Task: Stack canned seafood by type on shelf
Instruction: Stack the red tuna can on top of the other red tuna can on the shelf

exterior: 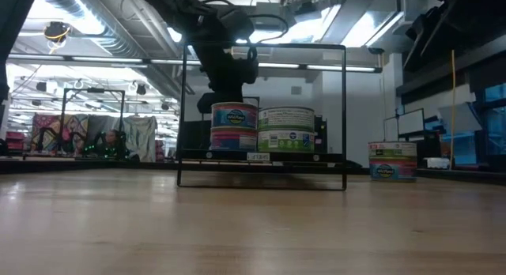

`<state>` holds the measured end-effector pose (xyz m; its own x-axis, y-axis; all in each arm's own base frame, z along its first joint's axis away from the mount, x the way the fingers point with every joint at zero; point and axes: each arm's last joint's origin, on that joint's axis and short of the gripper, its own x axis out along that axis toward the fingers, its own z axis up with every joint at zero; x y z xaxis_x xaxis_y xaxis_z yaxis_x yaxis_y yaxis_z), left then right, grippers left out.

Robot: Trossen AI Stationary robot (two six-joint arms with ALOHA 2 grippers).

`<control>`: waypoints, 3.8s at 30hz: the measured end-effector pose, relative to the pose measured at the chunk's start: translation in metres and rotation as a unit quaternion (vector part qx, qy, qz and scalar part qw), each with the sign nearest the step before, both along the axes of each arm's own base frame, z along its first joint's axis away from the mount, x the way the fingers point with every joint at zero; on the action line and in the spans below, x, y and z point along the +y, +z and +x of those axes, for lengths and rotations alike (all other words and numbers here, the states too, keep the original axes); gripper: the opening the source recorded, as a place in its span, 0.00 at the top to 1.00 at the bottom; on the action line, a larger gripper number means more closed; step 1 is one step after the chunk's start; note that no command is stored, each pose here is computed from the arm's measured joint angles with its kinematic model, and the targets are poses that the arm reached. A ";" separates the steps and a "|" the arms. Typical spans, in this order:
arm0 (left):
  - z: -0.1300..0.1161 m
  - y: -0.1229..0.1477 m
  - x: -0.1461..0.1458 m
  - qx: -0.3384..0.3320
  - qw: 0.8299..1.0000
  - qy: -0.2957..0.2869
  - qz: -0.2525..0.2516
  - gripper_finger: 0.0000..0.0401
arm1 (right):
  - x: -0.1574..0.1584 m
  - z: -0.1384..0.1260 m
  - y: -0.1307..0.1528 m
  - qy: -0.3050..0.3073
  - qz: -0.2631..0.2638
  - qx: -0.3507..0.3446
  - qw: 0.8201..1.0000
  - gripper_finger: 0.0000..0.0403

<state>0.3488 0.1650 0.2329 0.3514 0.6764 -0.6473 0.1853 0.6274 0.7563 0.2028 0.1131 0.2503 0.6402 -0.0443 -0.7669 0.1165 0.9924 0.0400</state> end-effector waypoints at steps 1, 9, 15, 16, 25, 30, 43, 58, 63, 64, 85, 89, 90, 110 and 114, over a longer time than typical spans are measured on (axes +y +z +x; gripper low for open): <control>0.000 0.000 0.000 0.000 1.000 0.000 0.000 0.61 | 0.000 0.000 0.000 0.000 0.000 0.000 1.000 0.51; 0.001 0.000 -0.002 0.014 1.000 -0.015 0.008 0.61 | 0.000 0.000 0.000 0.000 0.001 0.000 1.000 0.51; 0.003 -0.001 -0.008 0.057 0.996 -0.060 0.029 0.61 | 0.000 0.000 0.000 0.001 0.001 0.000 1.000 0.51; 0.004 -0.001 -0.009 0.062 0.995 -0.065 0.032 0.61 | 0.000 0.000 0.000 0.001 0.001 0.000 1.000 0.51; 0.004 -0.001 -0.009 0.060 0.996 -0.065 0.033 0.61 | 0.000 0.000 0.000 0.001 0.001 0.001 1.000 0.51; 0.004 0.000 -0.010 0.058 0.996 -0.065 0.036 0.61 | 0.000 0.000 0.000 0.001 0.001 0.000 1.000 0.51; 0.002 0.011 -0.017 0.054 0.995 -0.072 0.047 0.61 | 0.000 0.000 0.000 0.000 0.001 0.000 1.000 0.51; -0.004 0.012 -0.008 0.102 0.988 -0.093 0.067 0.61 | -0.001 0.000 0.000 -0.007 -0.009 -0.006 1.000 0.51; -0.011 0.007 -0.006 0.134 0.985 -0.104 0.038 0.61 | -0.001 0.000 0.000 -0.007 -0.009 -0.006 1.000 0.51; -0.012 0.007 -0.007 0.136 0.984 -0.106 0.036 0.61 | -0.001 0.000 0.000 -0.007 -0.009 -0.006 1.000 0.51; -0.011 0.007 -0.007 0.121 0.988 -0.095 0.030 0.61 | -0.001 0.000 0.000 -0.007 -0.009 -0.006 1.000 0.51; -0.010 0.007 -0.008 0.121 0.987 -0.098 0.031 0.61 | -0.001 0.000 0.000 -0.007 -0.009 -0.006 1.000 0.51; -0.010 0.007 -0.009 0.121 0.987 -0.098 0.031 0.61 | -0.001 0.000 0.000 -0.008 -0.009 -0.006 1.000 0.51; -0.009 0.008 -0.008 0.110 0.990 -0.088 0.031 0.61 | -0.001 0.000 0.000 -0.007 -0.009 -0.006 1.000 0.51; -0.009 0.008 -0.008 0.109 0.990 -0.086 0.030 0.61 | -0.001 0.000 0.000 -0.007 -0.009 -0.006 1.000 0.51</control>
